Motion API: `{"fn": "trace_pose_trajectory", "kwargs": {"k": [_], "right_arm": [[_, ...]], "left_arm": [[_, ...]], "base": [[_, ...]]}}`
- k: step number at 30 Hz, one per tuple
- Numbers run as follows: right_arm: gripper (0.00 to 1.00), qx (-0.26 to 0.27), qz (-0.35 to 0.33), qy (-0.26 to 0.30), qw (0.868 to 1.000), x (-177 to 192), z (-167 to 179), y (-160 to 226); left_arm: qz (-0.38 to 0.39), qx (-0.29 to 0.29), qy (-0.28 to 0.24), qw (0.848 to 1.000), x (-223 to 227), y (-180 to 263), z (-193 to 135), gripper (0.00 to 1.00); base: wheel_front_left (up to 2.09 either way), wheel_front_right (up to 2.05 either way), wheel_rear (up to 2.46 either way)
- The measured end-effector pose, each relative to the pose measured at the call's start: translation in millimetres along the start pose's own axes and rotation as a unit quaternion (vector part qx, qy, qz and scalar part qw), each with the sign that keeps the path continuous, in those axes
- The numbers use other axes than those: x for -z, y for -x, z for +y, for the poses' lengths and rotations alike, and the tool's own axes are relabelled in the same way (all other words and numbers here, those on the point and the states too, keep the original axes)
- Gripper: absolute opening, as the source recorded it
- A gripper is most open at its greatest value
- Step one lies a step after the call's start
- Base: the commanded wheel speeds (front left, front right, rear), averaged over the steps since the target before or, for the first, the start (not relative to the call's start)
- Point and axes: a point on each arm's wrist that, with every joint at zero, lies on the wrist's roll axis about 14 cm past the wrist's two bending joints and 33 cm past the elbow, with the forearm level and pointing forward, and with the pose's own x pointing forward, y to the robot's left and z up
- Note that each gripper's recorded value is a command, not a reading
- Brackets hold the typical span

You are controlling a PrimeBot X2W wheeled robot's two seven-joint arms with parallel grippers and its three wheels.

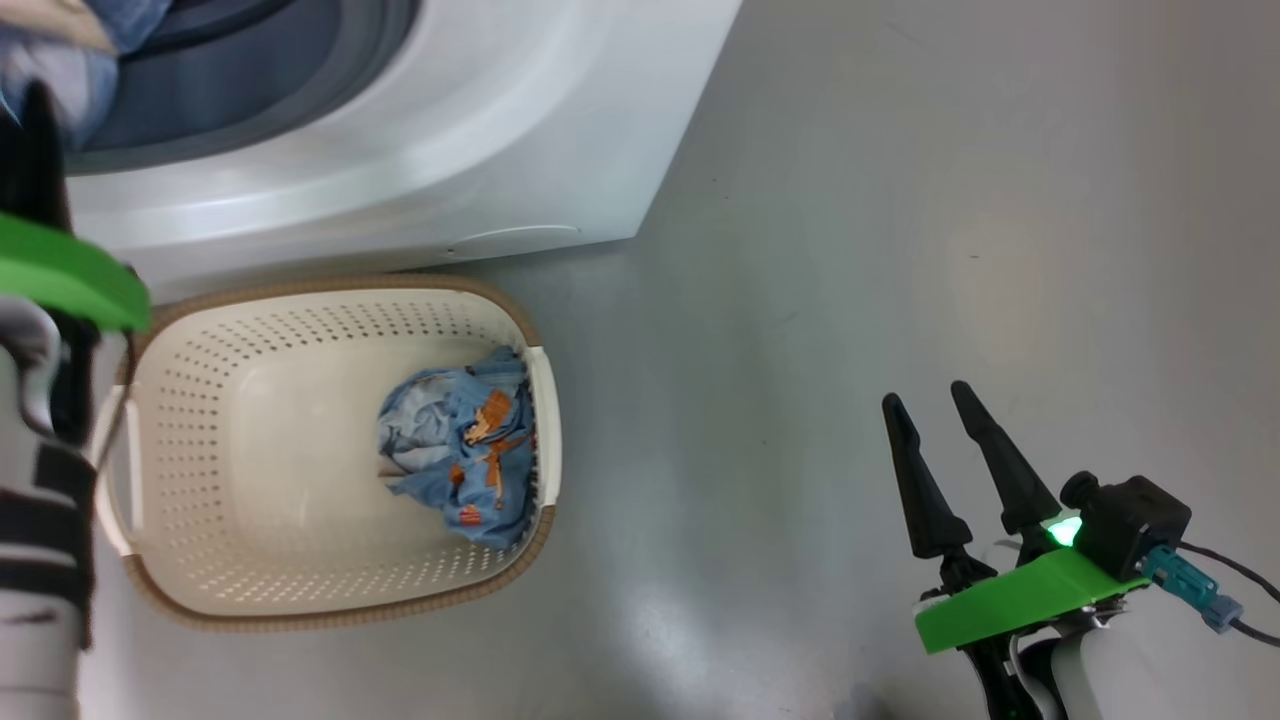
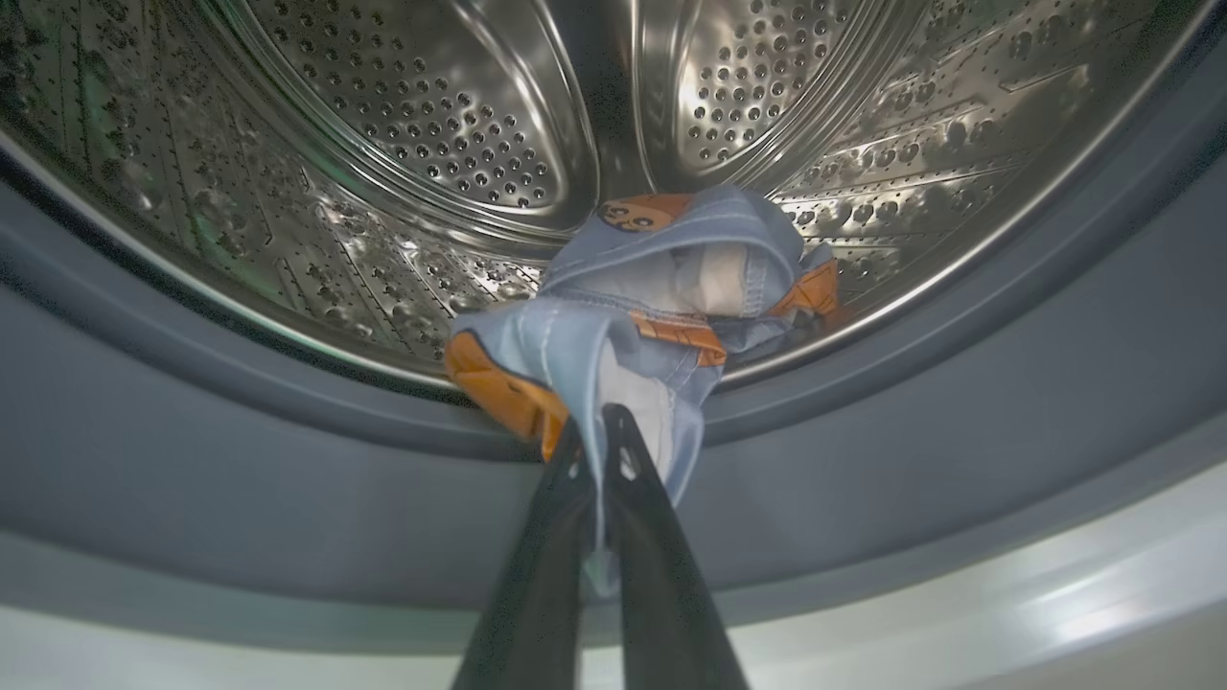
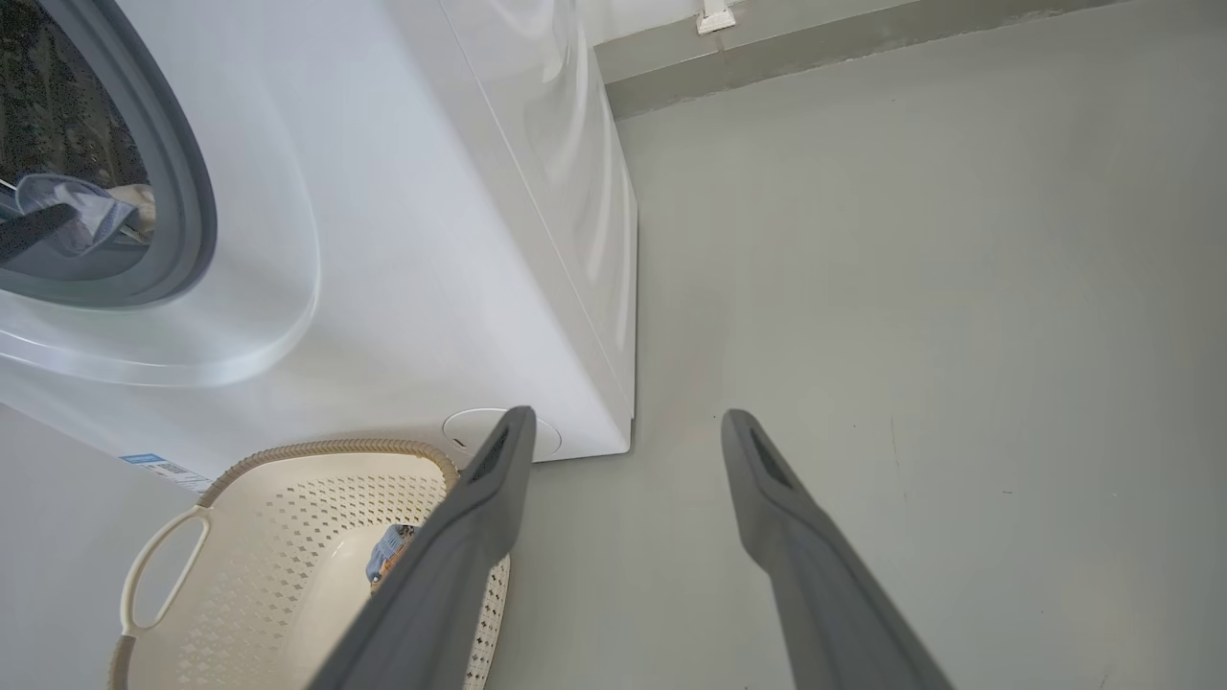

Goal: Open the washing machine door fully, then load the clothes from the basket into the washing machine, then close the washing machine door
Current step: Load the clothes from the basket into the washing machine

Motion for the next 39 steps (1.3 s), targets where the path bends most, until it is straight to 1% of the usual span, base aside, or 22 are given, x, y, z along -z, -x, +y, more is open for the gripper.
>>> {"fn": "trace_pose_trajectory", "kwargs": {"k": [6,14,17,20,23,24,25,26,27,28,29,39], "right_arm": [[1.0,0.011,-0.003,0.0,1.0,-2.7,-6.2,1.6],[1.0,0.028,-0.001,0.001,1.0,-2.4,-15.5,8.4],[1.0,0.03,0.001,0.001,1.0,-2.1,-15.9,11.4],[1.0,0.035,0.0,-0.001,0.999,-3.4,-17.9,14.1],[1.0,0.038,-0.002,0.0,0.999,-4.9,-20.1,16.4],[1.0,0.039,-0.002,0.0,0.999,-5.4,-20.5,17.0],[1.0,0.04,-0.003,0.0,0.999,-5.8,-20.7,17.5],[1.0,0.04,-0.003,0.0,0.999,-6.1,-21.0,18.1],[1.0,0.041,-0.003,0.0,0.999,-6.5,-21.4,18.4],[1.0,0.041,-0.004,0.0,0.999,-6.7,-21.6,18.6],[1.0,0.042,-0.004,-0.001,0.999,-6.8,-21.7,18.6],[1.0,0.033,-0.01,-0.006,0.999,-9.9,-15.7,16.2]], "left_arm": [[-0.03,0.029,-0.015,0.999,-29.1,-29.0,-15.4,0.0],[-0.08,0.053,-0.032,0.995,-72.7,-61.4,-29.7,0.0],[-0.067,0.064,-0.041,0.995,-64.0,-65.8,-37.8,0.0],[-0.026,0.082,-0.058,0.995,-36.8,-65.6,-49.0,0.0],[0.009,0.084,-0.063,0.994,-15.7,-64.5,-50.7,0.0],[0.017,0.083,-0.065,0.994,-12.3,-65.0,-49.5,0.3],[0.022,0.083,-0.071,0.994,-11.0,-65.8,-48.3,0.3],[0.023,0.082,-0.074,0.994,-12.2,-67.4,-47.1,0.43],[0.022,0.079,-0.072,0.994,-14.7,-69.1,-45.5,0.49],[0.02,0.078,-0.07,0.994,-17.6,-70.6,-44.7,0.85],[0.017,0.077,-0.069,0.995,-20.7,-71.8,-44.3,1.0],[-0.002,0.075,-0.049,0.996,-37.8,-66.8,-44.2,1.0]], "base": [[0.0,0.0,0.0],[0.0,0.0,0.0],[0.0,0.0,0.0],[0.0,0.0,0.0],[0.0,0.0,0.0],[0.0,0.0,0.0],[0.0,0.0,0.0],[0.0,0.0,0.0],[0.0,0.0,0.0],[0.0,0.0,0.0],[0.0,0.0,0.0],[0.0,0.0,0.0]]}}
